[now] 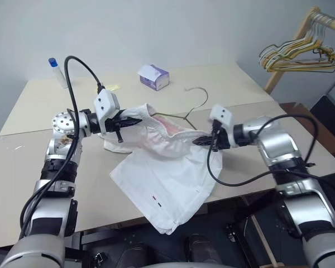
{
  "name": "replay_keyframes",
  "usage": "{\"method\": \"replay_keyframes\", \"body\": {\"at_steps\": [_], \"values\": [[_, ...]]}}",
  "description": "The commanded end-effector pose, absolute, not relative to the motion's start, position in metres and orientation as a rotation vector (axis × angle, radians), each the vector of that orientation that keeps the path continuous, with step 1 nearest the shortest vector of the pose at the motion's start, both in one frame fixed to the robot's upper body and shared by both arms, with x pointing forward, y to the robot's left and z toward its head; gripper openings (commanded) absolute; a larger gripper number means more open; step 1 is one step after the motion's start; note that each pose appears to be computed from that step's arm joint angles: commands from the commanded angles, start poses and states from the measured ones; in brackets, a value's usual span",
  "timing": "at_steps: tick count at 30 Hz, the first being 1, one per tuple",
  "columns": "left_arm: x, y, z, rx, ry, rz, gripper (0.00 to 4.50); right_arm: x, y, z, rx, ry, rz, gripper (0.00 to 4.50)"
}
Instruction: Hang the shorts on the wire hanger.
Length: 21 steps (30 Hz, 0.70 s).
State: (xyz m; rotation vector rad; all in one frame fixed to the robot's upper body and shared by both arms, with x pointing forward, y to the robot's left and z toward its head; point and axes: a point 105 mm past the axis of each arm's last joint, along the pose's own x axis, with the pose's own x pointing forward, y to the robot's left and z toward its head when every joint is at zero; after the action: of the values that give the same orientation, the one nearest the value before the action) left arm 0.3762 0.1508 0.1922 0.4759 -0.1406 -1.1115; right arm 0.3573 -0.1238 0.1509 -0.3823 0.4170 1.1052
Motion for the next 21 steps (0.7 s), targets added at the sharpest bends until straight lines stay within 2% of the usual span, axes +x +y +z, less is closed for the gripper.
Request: {"method": "replay_keyframes", "body": {"at_steps": [1, 3, 4, 8, 13, 21], "values": [[0.379, 0.156, 0.21, 0.501, -0.187, -1.099, 2.16, 0.349, -0.146, 0.181, -0.365, 0.366, 1.001, 0.03], [0.381, 0.158, 0.219, 0.513, -0.216, -1.083, 2.93, 0.338, -0.153, 0.18, -0.351, 0.393, 0.976, 0.03], [0.382, 0.159, 0.223, 0.516, -0.225, -1.078, 3.12, 0.334, -0.156, 0.179, -0.343, 0.401, 0.966, 0.03], [0.389, 0.162, 0.234, 0.544, -0.279, -1.012, 4.45, 0.318, -0.169, 0.17, -0.299, 0.453, 0.889, 0.03], [0.383, 0.161, 0.254, 0.489, -0.337, -1.035, 4.45, 0.301, -0.195, 0.166, -0.168, 0.494, 0.708, 0.03], [0.343, 0.121, 0.291, 0.232, -0.464, -1.223, 4.45, 0.272, -0.268, 0.172, 0.101, 0.505, 0.242, 0.03]]}}
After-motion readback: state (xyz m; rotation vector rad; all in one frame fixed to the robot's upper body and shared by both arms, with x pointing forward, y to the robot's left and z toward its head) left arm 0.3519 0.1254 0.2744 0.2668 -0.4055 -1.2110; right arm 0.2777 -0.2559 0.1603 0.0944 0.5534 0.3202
